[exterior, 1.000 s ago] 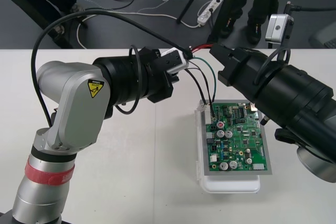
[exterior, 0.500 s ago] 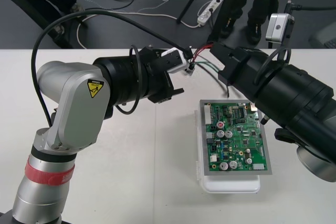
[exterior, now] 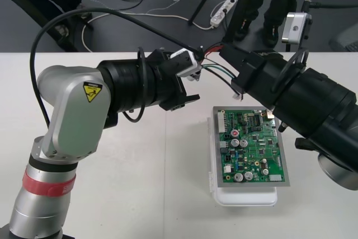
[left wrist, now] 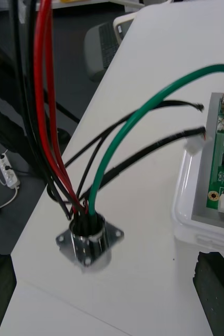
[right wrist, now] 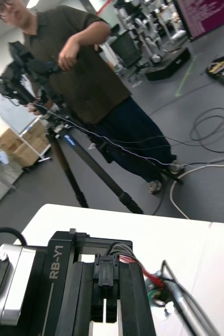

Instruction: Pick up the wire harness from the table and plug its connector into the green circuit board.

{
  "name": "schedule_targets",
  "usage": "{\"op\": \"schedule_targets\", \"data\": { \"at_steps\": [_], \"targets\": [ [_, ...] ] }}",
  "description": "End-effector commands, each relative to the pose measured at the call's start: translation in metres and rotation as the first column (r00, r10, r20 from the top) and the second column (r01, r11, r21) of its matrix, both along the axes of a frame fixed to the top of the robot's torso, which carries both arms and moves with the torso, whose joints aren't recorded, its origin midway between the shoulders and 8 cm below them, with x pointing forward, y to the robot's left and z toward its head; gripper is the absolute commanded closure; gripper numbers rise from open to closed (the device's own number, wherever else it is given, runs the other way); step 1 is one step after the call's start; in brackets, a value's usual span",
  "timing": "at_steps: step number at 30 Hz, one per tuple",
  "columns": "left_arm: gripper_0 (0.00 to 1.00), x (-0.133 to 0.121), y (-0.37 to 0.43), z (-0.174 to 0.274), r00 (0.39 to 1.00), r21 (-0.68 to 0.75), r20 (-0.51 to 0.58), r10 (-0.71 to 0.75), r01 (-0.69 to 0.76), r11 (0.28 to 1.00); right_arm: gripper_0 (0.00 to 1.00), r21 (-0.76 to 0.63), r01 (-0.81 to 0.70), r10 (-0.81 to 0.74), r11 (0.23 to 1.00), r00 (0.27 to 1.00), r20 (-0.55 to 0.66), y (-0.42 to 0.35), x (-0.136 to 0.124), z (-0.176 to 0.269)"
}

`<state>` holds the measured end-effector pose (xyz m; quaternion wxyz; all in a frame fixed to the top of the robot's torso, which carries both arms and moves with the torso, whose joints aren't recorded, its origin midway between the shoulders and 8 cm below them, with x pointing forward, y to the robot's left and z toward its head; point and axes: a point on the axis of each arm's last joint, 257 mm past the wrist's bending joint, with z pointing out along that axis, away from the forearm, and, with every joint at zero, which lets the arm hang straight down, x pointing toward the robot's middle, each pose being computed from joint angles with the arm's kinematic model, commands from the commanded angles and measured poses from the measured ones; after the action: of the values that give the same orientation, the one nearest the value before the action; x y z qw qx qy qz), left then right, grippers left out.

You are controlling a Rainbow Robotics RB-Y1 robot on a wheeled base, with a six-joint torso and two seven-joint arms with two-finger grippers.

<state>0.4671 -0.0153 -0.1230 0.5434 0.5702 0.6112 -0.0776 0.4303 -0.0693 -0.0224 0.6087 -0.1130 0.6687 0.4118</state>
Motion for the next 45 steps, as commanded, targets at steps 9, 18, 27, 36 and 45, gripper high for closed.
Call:
{"op": "schedule_targets", "data": {
  "at_steps": [9,18,27,36,45],
  "targets": [
    [0.0,-0.012,0.053,0.045,0.999,-0.156,-0.032,-0.043,0.037,0.987,1.0,-0.099,-0.092,0.106,0.991,0.983,0.151,-0.051,-0.013,0.026],
    [0.0,-0.035,0.071,0.061,0.987,-0.212,-0.098,-0.124,0.101,0.972,1.0,-0.164,-0.126,0.16,0.978,0.965,0.208,-0.079,-0.034,0.04],
    [0.0,-0.07,0.074,0.087,0.952,-0.32,-0.177,-0.25,0.185,0.929,1.0,-0.192,-0.183,0.226,0.964,0.945,0.236,-0.094,-0.06,0.049],
    [0.0,-0.103,0.068,0.112,0.897,-0.433,-0.226,-0.379,0.256,0.864,1.0,-0.256,-0.265,0.329,0.93,0.91,0.251,-0.108,-0.091,0.051],
    [0.0,-0.134,0.046,0.133,0.843,-0.497,-0.155,-0.514,0.383,0.778,1.0,-0.286,-0.389,0.463,0.876,0.844,0.271,-0.105,-0.118,0.05]
  ]
}}
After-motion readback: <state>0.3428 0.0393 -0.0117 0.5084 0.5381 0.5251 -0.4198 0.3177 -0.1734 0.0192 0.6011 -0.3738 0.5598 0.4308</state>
